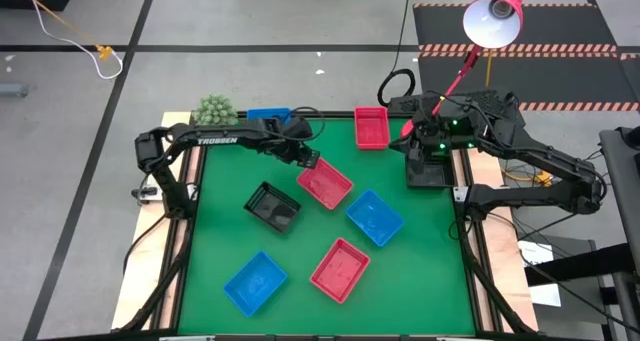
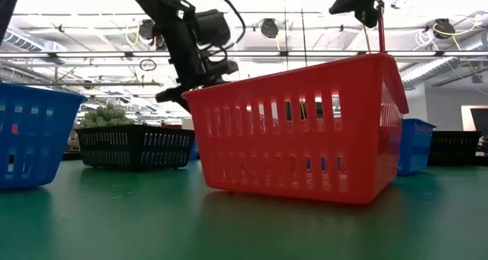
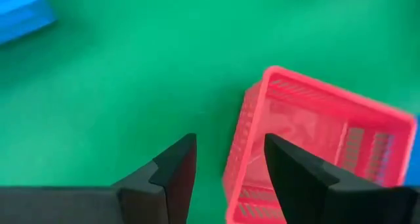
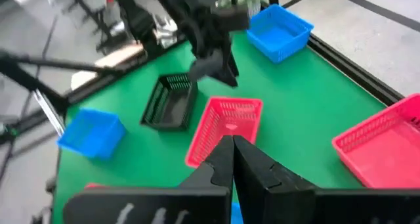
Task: Stack baskets by color
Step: Stack the middle red bin on top of the top red bin
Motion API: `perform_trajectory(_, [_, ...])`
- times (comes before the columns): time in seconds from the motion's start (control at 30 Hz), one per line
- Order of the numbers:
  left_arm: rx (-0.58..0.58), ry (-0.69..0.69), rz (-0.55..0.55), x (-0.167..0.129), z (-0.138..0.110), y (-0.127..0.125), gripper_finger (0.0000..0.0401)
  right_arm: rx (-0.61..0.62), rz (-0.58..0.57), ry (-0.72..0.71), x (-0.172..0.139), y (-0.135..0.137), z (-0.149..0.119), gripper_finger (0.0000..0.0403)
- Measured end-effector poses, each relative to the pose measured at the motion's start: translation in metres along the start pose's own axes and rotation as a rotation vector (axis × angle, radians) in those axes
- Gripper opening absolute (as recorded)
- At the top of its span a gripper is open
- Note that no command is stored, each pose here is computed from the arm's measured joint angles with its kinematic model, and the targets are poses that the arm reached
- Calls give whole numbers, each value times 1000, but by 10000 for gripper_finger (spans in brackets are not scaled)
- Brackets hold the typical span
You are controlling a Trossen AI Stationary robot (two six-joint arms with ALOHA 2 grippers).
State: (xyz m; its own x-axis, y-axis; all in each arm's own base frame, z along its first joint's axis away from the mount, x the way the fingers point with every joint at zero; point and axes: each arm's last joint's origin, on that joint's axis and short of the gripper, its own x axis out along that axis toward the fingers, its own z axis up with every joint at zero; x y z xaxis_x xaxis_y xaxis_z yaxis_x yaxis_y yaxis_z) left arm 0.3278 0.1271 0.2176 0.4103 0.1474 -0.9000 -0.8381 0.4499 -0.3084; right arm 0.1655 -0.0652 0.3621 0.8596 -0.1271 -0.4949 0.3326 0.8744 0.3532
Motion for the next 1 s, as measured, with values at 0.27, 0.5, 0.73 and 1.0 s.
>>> perform_trajectory(0.27, [129,87,-52,20,-1,0,182,225,-44,-22,0,-1,1,0])
perform_trajectory(0.5, [181,80,-58,32,1,2,182,318,-33,-43,0,-1,3,0])
perform_trajectory(0.73, [232,99,-70,41,3,6,165,345,-16,-135,0,1,11,0])
perform_trajectory(1.0, [306,123,-117,45,1,4,62,391,-34,-178,0,5,13,0])
